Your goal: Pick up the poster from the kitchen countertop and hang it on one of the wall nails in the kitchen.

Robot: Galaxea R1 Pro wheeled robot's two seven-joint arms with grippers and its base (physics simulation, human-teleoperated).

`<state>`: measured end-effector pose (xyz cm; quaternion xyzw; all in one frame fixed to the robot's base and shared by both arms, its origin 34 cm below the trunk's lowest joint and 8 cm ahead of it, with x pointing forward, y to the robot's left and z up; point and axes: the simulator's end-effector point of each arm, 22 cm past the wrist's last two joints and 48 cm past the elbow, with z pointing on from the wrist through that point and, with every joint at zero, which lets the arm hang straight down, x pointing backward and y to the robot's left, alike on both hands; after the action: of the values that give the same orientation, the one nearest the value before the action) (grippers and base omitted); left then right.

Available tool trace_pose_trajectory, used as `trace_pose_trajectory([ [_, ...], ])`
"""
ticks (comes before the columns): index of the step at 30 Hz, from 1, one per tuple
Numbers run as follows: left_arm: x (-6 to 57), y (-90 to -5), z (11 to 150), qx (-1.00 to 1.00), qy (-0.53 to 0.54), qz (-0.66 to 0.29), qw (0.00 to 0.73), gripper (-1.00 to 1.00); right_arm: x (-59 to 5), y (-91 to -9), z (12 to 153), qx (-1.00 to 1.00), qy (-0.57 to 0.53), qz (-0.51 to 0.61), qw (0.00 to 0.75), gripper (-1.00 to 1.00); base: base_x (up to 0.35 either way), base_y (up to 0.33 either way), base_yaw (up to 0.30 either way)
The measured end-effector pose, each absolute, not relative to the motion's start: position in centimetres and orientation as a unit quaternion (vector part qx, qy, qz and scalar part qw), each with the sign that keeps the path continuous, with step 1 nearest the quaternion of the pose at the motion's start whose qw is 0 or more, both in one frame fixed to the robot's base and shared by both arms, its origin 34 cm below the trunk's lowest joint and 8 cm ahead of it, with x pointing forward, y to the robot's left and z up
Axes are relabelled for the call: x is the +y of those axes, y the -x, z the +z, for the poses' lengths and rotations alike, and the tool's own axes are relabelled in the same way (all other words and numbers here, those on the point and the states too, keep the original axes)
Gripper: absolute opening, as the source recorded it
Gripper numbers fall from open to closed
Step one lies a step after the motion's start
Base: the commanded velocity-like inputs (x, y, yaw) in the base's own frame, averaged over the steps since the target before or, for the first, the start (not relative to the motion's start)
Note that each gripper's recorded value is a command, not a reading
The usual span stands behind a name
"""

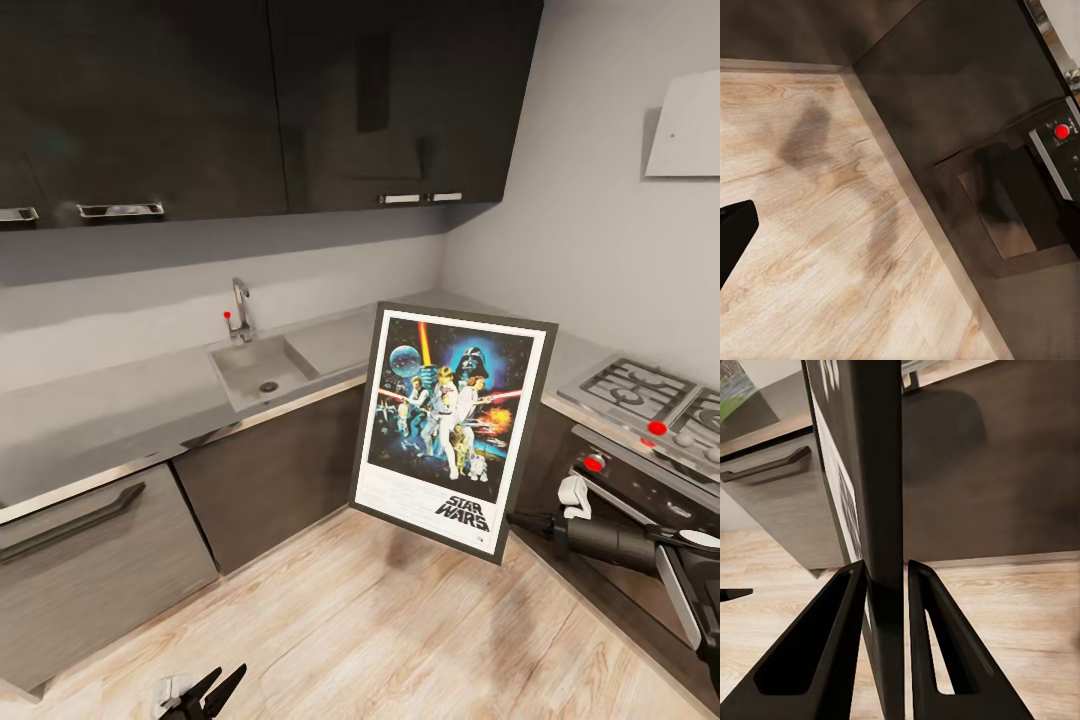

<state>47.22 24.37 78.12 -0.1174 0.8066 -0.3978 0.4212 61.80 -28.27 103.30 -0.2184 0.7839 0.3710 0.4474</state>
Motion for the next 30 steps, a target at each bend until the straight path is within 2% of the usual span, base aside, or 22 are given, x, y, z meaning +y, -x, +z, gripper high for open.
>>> trace_pose_trajectory([
  [7,24.35,-47.21,78.14,0.806,0.117,-0.398,0.421,1.00,-28.26,-61.80,103.31,0.784,0.218,0.371,0.447,-1.00,0.000,0.000,0.039],
  [17,24.36,-47.21,78.15,0.806,0.117,-0.398,0.421,1.00,-28.22,-61.85,103.44,0.783,0.221,0.369,0.449,-1.00,0.000,0.003,0.243],
  [25,24.36,-47.21,78.16,0.806,0.117,-0.398,0.421,1.00,-28.17,-61.87,103.44,0.783,0.221,0.369,0.449,-1.00,0.000,0.201,0.285],
  [30,24.36,-47.22,78.16,0.806,0.117,-0.398,0.422,1.00,-28.19,-61.84,103.39,0.783,0.220,0.370,0.449,-1.00,0.000,0.279,0.124],
])
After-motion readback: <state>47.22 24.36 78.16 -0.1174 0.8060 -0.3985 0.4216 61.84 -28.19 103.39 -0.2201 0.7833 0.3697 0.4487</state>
